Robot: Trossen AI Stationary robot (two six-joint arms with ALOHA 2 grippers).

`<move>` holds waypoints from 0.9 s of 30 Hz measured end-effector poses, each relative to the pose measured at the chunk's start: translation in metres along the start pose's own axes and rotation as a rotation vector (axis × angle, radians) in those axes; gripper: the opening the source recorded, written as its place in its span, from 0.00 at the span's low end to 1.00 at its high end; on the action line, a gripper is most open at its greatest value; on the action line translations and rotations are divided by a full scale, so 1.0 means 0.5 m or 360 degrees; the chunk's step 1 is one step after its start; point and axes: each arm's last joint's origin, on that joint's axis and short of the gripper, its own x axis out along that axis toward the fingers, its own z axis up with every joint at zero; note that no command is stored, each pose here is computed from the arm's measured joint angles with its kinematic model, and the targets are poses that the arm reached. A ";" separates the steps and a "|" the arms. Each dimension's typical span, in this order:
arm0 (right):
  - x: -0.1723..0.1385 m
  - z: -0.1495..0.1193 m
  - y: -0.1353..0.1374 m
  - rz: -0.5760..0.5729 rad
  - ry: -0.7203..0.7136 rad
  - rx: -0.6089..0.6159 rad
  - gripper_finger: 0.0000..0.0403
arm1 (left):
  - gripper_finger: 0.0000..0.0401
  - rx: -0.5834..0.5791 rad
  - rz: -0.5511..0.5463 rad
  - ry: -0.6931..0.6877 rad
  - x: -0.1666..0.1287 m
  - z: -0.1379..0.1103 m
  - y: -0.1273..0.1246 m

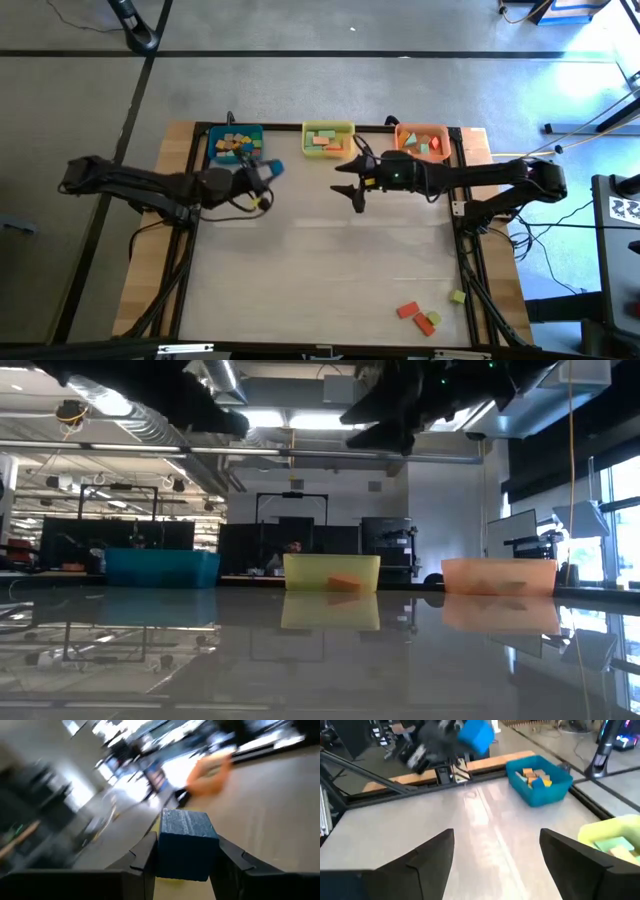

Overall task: Sort blocks by size
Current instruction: Put the blue square block into the blue bin

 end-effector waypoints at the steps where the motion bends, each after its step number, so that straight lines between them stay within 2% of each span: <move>1: 0.000 -0.002 0.000 -0.0007 0.0013 0.0005 0.72 | 0.30 -0.0036 0.0055 0.0049 -0.003 -0.006 0.010; 6: 0.003 -0.008 -0.002 -0.0042 0.0045 0.0010 0.71 | 0.30 -0.0235 0.0446 0.0294 -0.005 -0.040 0.069; 14: 0.003 -0.007 -0.003 -0.0058 0.0040 0.0010 0.71 | 0.30 -0.0397 0.0814 0.0677 0.019 -0.114 0.143; 17: 0.003 -0.009 -0.003 -0.0060 0.0054 0.0011 0.71 | 0.30 -0.0474 0.0869 0.0752 0.022 -0.133 0.166; 27: 0.003 -0.015 -0.003 -0.0065 0.0099 0.0012 0.71 | 0.30 -0.0676 0.0874 0.0951 0.032 -0.186 0.214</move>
